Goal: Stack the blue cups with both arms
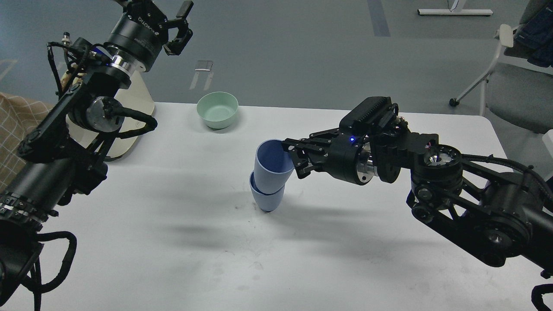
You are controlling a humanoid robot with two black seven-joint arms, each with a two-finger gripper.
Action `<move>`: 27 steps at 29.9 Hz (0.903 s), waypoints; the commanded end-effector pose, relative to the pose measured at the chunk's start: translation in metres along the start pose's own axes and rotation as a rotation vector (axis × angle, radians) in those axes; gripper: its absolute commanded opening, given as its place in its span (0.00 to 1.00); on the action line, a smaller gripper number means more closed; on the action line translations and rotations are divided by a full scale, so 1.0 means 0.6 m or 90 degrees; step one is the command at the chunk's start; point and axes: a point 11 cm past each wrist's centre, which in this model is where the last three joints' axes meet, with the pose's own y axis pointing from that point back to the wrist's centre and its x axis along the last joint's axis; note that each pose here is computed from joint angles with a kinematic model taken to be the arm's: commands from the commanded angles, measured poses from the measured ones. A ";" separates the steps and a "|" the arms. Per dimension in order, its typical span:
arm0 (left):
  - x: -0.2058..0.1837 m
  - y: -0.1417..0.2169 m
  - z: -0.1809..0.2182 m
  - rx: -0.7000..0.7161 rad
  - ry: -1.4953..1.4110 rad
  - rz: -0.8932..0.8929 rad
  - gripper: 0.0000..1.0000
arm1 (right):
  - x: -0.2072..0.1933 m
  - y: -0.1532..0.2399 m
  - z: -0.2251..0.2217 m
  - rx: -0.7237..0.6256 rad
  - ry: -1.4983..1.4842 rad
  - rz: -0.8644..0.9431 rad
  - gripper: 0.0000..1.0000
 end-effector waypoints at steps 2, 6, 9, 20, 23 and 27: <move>0.000 0.000 0.001 0.000 0.000 0.000 0.96 | 0.001 -0.003 -0.001 -0.001 0.002 0.000 0.00; 0.000 0.000 0.001 -0.001 0.000 0.000 0.97 | 0.001 -0.003 0.000 -0.001 0.002 0.000 0.00; 0.000 0.000 0.001 -0.001 0.000 0.000 0.97 | -0.001 -0.003 0.000 -0.001 0.001 -0.002 0.04; 0.000 0.000 -0.001 0.000 0.001 -0.001 0.97 | 0.000 -0.002 0.001 -0.002 -0.005 0.000 0.28; -0.001 0.001 -0.004 0.002 0.002 -0.001 0.96 | 0.017 0.001 -0.001 0.005 -0.011 0.019 0.34; 0.000 0.003 -0.006 0.004 0.003 0.000 0.97 | 0.052 0.016 0.016 -0.008 -0.026 0.063 0.52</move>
